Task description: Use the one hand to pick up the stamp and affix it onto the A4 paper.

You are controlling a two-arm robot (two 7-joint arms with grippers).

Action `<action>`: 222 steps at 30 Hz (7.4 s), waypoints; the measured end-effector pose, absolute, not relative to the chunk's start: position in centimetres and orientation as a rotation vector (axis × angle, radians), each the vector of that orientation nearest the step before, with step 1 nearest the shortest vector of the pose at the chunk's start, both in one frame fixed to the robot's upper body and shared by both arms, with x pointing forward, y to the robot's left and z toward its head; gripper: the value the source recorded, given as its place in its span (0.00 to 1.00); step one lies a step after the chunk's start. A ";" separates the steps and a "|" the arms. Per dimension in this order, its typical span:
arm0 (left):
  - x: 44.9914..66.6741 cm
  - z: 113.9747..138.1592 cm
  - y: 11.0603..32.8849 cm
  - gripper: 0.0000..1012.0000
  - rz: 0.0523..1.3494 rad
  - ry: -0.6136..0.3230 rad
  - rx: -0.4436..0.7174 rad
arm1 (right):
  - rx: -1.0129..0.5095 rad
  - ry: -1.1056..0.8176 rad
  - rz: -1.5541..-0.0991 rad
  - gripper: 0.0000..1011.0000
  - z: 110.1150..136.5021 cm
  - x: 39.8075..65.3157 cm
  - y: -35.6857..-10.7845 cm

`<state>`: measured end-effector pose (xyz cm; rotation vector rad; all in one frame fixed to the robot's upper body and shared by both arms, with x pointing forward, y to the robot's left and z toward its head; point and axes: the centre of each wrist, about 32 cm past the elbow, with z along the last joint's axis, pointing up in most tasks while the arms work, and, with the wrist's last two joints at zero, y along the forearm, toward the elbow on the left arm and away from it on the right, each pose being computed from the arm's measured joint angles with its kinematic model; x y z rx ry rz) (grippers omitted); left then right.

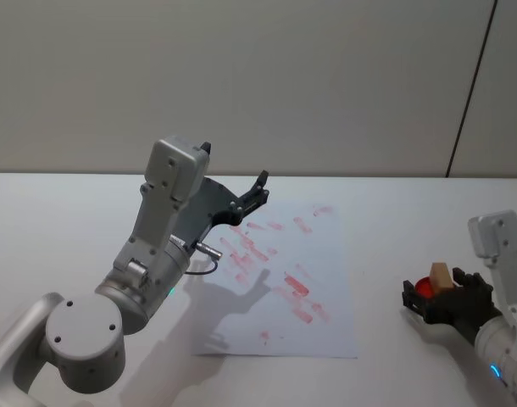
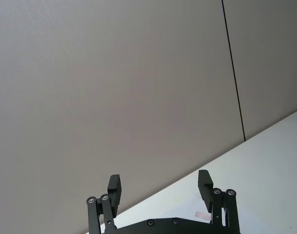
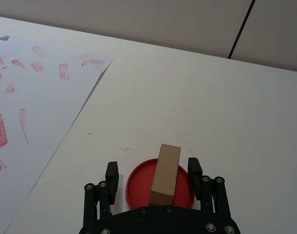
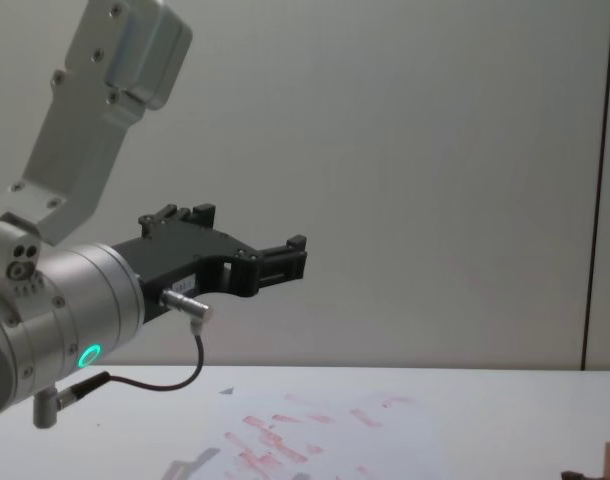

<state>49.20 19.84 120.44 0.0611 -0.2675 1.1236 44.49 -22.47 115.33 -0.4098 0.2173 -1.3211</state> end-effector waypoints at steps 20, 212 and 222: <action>49.2 120.4 19.8 0.99 1.124 -0.268 0.061 | -0.414 0.213 -1.315 0.30 115.2 44.8 -22.4; 49.2 120.4 19.8 0.99 1.124 -0.268 0.061 | -0.512 0.220 -1.164 0.66 116.1 45.9 -24.3; 49.2 120.4 19.8 0.99 1.124 -0.268 0.061 | -0.515 0.224 -1.162 0.93 115.9 46.0 -24.3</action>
